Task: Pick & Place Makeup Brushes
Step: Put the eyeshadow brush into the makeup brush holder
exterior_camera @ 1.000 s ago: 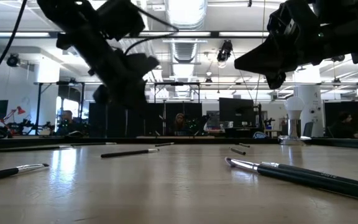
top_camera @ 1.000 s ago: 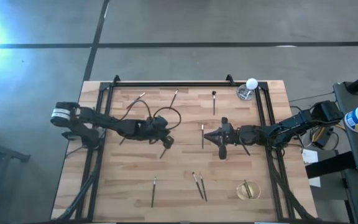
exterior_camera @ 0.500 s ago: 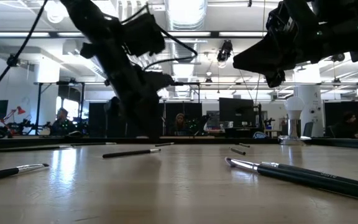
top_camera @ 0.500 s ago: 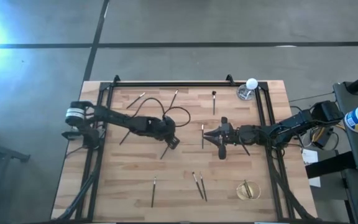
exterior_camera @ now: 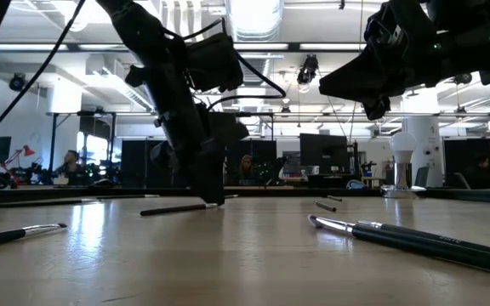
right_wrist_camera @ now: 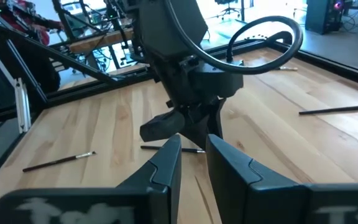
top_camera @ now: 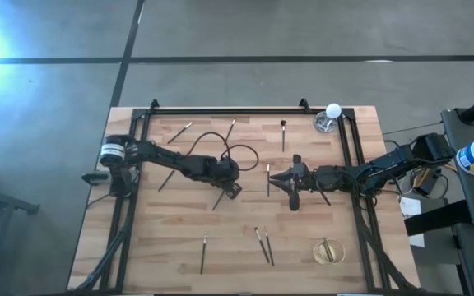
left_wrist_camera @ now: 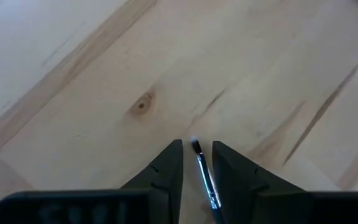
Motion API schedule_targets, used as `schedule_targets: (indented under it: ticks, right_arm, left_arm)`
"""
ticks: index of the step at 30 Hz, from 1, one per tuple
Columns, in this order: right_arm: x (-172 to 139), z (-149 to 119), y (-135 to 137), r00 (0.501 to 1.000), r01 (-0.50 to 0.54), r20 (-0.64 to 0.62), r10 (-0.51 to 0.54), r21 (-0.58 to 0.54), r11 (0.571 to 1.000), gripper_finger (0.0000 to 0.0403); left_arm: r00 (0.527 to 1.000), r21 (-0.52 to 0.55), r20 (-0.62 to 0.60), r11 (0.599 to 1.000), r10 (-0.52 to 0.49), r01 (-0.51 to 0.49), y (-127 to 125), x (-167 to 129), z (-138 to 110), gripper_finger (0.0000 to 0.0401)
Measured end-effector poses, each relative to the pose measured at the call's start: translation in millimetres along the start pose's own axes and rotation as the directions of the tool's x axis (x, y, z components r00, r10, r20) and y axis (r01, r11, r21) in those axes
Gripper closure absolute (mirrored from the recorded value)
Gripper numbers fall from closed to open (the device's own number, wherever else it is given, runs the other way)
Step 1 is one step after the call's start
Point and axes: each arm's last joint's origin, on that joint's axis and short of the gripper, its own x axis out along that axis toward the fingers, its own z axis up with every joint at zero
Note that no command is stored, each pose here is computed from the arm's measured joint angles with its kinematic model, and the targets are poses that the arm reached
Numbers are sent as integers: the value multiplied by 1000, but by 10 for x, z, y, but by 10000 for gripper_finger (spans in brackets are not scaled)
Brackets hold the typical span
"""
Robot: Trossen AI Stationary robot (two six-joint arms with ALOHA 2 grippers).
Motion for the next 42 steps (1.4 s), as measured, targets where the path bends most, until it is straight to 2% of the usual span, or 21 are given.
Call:
schedule_targets:
  ticks: [4, 10, 16, 20, 23, 26, 28, 31, 33, 36, 38, 42]
  right_arm:
    - [0, -9, -3, 1000, 3, -9, -3, -6, 1000, 330]
    - [0, -14, -4, 1000, 4, -14, -4, -12, 1000, 330]
    - [0, -14, -4, 1000, 4, -14, -4, -16, 1000, 339]
    - [0, -15, -5, 1000, 5, -14, -5, -16, 1000, 345]
    - [0, -15, -5, 1000, 4, -14, -5, -15, 1000, 348]
    - [0, -17, -5, 1000, 6, -17, -5, 6, 1000, 348]
    - [0, -20, -6, 1000, 7, -20, -6, 26, 1000, 346]
    - [6, -21, -5, 1000, 6, -17, -5, 67, 998, 336]
    - [42, -14, 4, 1000, 10, -21, -8, 90, 996, 324]
    - [163, 29, 55, 1000, 11, -19, -9, 100, 995, 301]
    - [278, 59, 92, 1000, 15, -23, -13, 97, 995, 283]
    - [544, 141, 115, 999, 39, -17, -38, 96, 995, 247]
  left_arm:
    - [1000, -7, 7, 1000, 21, -21, 13, 27, 0, 330]
    - [998, 3, 15, 998, 55, -55, 29, 66, -13, 392]
    - [997, 47, 51, 997, 61, -64, 26, 19, 11, 400]
    - [986, 69, 148, 994, 72, -83, 34, -132, 104, 401]
    - [968, 65, 250, 997, 11, -28, 22, -299, 164, 401]
    - [942, 46, 331, 998, -58, 45, 71, -388, 118, 401]
    - [901, 21, 417, 992, -120, 123, 115, -472, 90, 401]
    - [793, 21, 563, 963, -233, 268, 181, -547, 15, 401]
    - [696, 42, 650, 928, -306, 369, 229, -568, -50, 401]
    - [504, 108, 770, 859, -391, 501, 284, -660, -102, 401]
    - [421, 160, 804, 834, -421, 528, 312, -686, -135, 401]
    - [310, 275, 816, 800, -487, 533, 290, -758, -153, 401]
